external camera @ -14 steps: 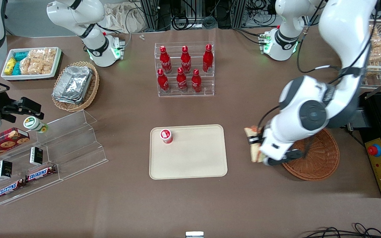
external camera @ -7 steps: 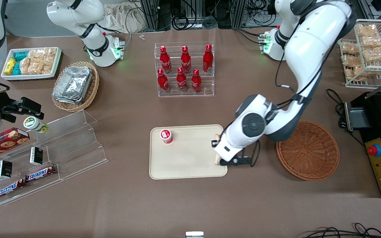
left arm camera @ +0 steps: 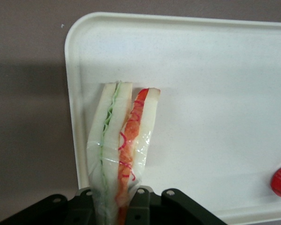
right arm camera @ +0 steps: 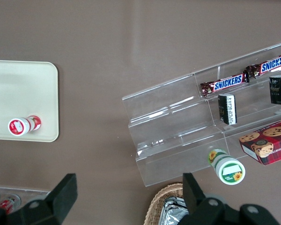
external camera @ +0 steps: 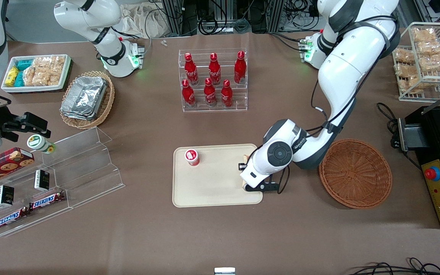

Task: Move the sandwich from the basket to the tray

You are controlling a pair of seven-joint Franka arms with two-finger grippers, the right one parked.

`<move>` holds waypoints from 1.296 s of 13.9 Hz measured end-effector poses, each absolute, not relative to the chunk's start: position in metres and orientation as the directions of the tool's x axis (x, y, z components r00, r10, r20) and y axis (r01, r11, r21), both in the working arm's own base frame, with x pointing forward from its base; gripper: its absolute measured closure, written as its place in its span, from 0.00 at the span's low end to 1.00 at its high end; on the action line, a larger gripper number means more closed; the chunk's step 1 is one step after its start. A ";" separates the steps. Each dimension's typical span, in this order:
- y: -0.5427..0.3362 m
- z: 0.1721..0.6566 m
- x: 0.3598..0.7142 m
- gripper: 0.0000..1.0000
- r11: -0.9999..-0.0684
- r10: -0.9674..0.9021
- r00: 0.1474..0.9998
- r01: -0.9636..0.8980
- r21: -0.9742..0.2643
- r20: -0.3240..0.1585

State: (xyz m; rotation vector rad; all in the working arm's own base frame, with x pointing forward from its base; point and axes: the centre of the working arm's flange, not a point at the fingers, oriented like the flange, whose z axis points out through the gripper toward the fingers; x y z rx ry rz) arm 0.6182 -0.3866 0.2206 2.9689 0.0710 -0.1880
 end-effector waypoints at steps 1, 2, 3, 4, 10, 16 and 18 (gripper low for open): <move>-0.386 0.214 0.618 0.83 -0.985 0.039 0.990 0.061 0.162 -0.135; -0.386 0.213 0.619 0.83 -0.985 0.040 0.990 0.062 0.163 -0.135; -0.386 0.214 0.620 0.81 -0.984 0.041 0.990 0.063 0.164 -0.133; -0.386 0.215 0.620 0.81 -0.984 0.042 0.990 0.063 0.165 -0.132; -0.375 0.235 0.637 0.24 -0.982 0.065 0.992 0.083 0.169 -0.106; -0.312 0.351 0.665 0.00 -0.979 0.135 0.982 0.152 0.136 -0.131; -0.265 0.398 0.669 0.00 -0.981 0.109 0.981 0.132 0.139 -0.162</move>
